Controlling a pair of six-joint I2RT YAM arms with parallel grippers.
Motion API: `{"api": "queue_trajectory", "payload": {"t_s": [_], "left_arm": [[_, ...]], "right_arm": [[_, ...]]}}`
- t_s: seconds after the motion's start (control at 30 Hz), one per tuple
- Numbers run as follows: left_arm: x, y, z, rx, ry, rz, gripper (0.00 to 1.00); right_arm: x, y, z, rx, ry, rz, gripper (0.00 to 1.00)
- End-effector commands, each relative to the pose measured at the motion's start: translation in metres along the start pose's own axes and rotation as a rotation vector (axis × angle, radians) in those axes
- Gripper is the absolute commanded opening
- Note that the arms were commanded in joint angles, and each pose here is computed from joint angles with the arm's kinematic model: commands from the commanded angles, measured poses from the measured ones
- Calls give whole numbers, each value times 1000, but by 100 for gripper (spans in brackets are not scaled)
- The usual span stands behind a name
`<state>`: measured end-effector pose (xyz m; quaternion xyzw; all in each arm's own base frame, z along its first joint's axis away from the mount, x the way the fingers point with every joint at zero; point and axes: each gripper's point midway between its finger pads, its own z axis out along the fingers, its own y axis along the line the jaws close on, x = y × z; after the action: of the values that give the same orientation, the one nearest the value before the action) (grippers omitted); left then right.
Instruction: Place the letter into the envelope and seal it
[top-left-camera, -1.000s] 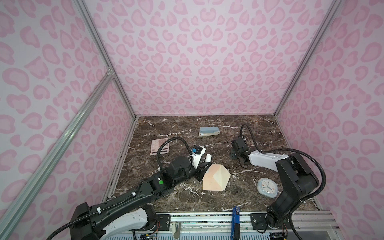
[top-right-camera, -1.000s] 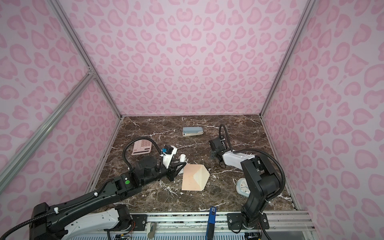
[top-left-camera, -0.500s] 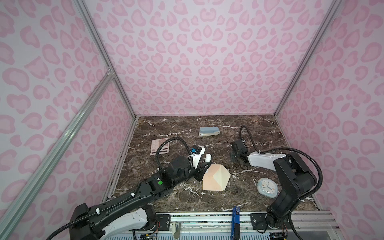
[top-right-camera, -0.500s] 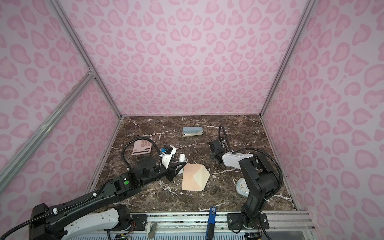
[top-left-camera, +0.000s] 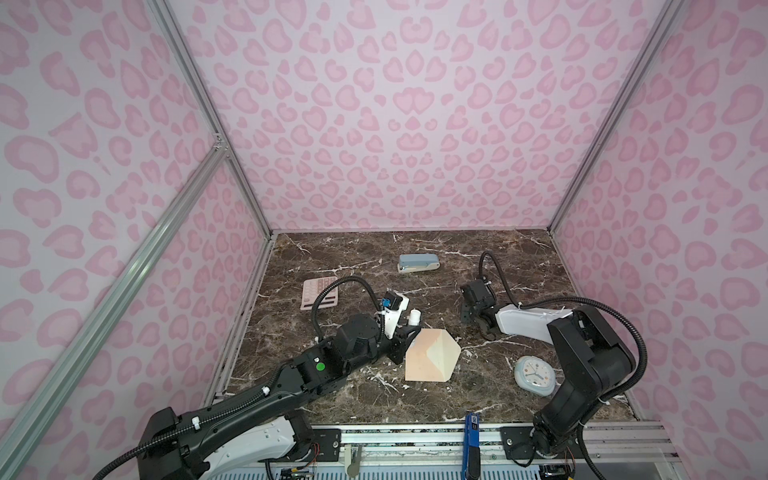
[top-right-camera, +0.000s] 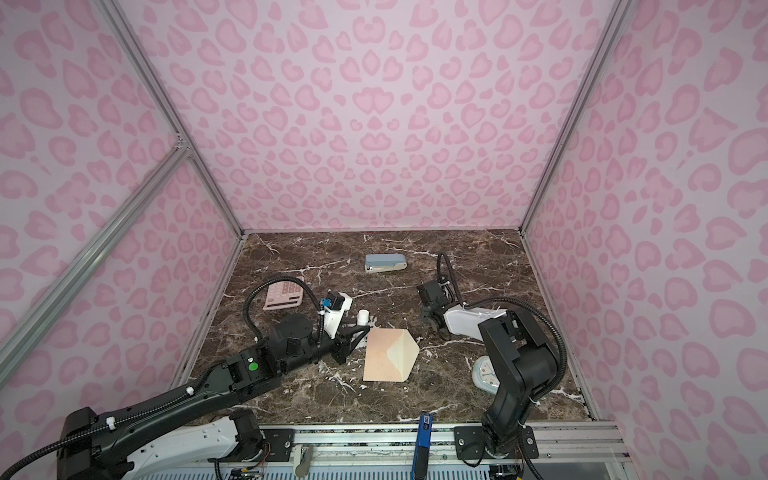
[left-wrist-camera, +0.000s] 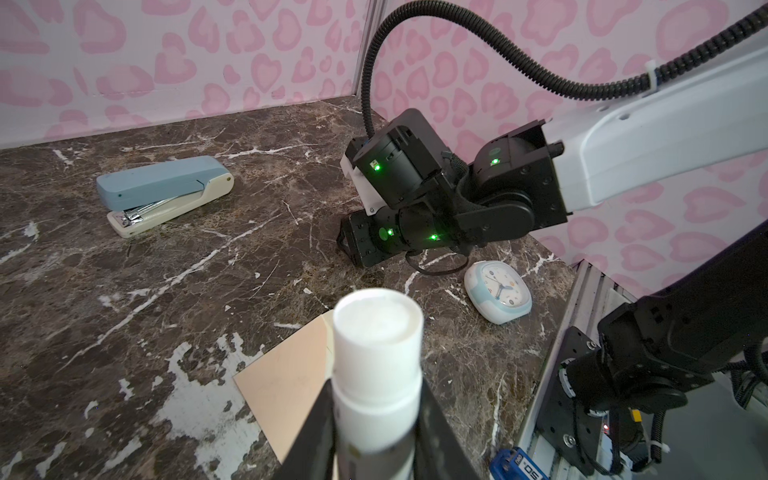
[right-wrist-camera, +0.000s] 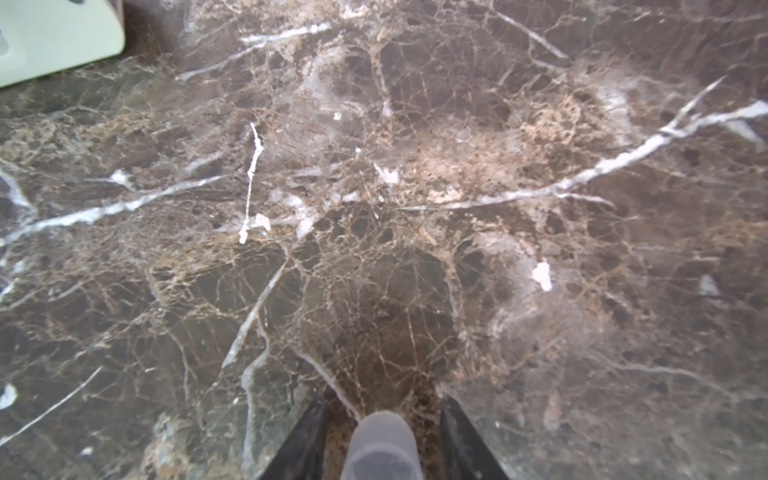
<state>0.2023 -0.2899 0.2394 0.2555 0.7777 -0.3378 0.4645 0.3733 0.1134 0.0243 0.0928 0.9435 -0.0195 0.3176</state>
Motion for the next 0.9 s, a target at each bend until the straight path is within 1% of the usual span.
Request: {"api": "queue_trajectory", "payload": {"t_s": [0.0,0.23,0.37,0.47,0.6,0.73,0.8,0.87], "left_arm": [[-10,-1,-2,1,-44,-9,4],[-11,3,-4,-8,-95,-41,4],[-14,9,-7,-37,-125,-45,4],[-17,12,-10,-53,-143,-41,4],[-21,17,-13,-76,-171,-33,4],[-24,24,-14,-106,-195,-29,4],[-30,28,-16,-119,-234,-37,4],[-34,34,-17,-129,-260,-46,4]], "right_arm": [[-3,-2,-3,16,-1,-6,51],[-18,9,-23,-27,-21,-5,55],[-36,16,-51,-77,-64,-8,55],[-50,27,-78,-172,-114,-31,55],[-61,49,-120,-311,-218,-137,55],[-55,70,-155,-446,-292,-241,54],[-46,85,-172,-562,-299,-275,53],[-36,97,-184,-669,-280,-279,53]]}}
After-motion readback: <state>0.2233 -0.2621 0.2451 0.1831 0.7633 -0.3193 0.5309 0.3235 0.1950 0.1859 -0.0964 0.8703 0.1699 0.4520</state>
